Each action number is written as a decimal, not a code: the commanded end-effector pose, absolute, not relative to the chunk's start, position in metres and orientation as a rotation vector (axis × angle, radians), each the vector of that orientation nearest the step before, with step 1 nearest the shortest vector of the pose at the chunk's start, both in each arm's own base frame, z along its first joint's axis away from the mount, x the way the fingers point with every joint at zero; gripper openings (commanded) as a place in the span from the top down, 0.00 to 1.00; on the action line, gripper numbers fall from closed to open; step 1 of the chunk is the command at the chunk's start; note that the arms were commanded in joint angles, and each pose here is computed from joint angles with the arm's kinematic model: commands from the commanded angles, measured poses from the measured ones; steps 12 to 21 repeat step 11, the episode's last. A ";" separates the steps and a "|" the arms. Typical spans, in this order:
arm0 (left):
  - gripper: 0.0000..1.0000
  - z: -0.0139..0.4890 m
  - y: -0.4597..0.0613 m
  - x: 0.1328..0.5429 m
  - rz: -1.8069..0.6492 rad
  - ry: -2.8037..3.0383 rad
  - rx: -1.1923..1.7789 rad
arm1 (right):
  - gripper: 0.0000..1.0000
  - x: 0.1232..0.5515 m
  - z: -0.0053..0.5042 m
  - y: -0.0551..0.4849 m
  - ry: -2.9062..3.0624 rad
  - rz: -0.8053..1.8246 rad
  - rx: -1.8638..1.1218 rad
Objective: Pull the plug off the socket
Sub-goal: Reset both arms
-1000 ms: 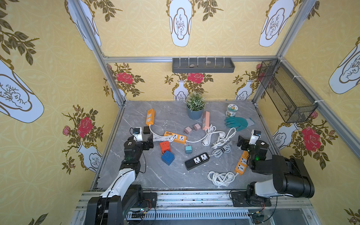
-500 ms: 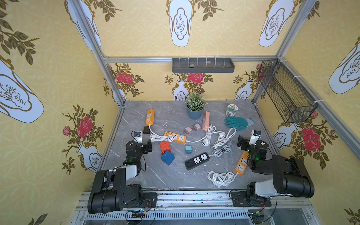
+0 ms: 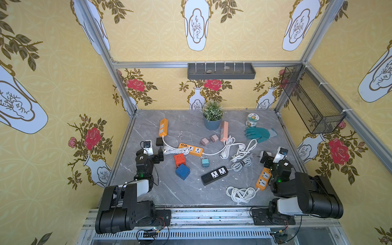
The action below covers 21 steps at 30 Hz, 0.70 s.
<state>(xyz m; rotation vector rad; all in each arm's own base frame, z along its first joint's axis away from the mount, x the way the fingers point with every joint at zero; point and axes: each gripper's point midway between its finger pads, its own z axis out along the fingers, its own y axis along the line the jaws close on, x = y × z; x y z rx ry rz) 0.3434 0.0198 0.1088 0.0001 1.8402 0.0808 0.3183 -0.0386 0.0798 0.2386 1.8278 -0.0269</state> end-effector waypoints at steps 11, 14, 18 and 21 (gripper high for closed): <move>0.00 0.114 0.020 0.344 0.089 1.814 0.008 | 0.02 0.322 0.100 -0.040 1.736 -0.079 0.256; 0.00 0.114 0.020 0.344 0.089 1.814 0.008 | 0.02 0.322 0.100 -0.040 1.736 -0.079 0.256; 0.00 0.114 0.020 0.344 0.089 1.814 0.008 | 0.02 0.322 0.100 -0.040 1.736 -0.079 0.256; 0.00 0.114 0.020 0.344 0.089 1.814 0.008 | 0.02 0.322 0.100 -0.040 1.736 -0.079 0.256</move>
